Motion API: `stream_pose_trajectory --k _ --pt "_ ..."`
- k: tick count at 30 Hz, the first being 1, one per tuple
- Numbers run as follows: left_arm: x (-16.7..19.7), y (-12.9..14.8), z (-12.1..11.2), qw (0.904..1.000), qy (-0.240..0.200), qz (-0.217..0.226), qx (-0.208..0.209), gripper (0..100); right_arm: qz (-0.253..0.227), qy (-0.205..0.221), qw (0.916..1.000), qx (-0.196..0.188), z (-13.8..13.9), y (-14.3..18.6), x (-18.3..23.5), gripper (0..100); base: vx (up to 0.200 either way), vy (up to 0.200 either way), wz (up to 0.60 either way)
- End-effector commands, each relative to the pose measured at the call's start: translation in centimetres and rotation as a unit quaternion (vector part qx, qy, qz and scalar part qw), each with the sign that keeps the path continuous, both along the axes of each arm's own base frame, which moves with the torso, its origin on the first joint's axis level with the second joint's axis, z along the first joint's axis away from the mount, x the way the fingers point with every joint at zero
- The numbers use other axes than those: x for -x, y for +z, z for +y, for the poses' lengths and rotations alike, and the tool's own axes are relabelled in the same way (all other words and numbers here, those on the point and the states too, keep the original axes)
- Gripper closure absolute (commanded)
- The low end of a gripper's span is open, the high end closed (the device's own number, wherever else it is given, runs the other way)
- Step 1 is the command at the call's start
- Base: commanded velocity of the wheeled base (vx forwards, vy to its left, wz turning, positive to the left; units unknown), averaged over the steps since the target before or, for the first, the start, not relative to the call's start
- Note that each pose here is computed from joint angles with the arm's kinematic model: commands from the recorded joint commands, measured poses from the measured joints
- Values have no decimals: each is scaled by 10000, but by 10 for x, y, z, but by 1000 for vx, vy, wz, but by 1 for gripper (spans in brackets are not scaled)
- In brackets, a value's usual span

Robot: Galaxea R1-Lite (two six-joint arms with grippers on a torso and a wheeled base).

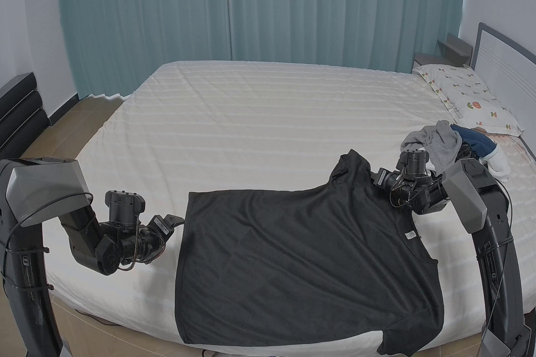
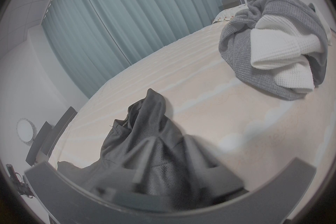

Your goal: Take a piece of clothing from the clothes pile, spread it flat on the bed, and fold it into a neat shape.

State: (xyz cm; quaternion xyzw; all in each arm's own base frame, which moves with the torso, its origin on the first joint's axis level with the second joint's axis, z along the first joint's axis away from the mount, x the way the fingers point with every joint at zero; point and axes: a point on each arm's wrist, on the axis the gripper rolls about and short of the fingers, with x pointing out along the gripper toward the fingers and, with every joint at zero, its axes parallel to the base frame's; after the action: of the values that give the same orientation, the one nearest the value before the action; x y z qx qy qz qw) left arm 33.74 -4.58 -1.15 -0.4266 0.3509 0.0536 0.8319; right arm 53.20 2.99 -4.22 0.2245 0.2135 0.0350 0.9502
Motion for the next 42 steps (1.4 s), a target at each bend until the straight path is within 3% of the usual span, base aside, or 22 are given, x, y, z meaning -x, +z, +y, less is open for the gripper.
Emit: stream_pose_trajectory --k 1,10,25,32,37,42 --pt "0 0 0 10000 1 -33 4 0 -29 -18 10000 -7 -1 -2 -1 100 0 0 0" --pt "0 0 0 10000 6 -39 11 0 -268 -294 9992 -39 -22 10 -10 100 0 0 0" --pt "-9 4 3 9998 85 -162 84 0 -244 -768 9967 16 -48 -1 -12 100 0 0 0" --pt "-37 19 1 9987 178 -439 188 0 -184 -1021 9939 -376 -51 12 -6 100 0 0 0" --pt "-87 42 -7 9979 148 -616 164 0 -112 -1120 9927 -439 -57 4 -2 100 0 0 0" --pt "-127 30 -23 9985 67 -526 138 0 -96 -1180 9919 -460 -56 5 1 100 0 0 0"
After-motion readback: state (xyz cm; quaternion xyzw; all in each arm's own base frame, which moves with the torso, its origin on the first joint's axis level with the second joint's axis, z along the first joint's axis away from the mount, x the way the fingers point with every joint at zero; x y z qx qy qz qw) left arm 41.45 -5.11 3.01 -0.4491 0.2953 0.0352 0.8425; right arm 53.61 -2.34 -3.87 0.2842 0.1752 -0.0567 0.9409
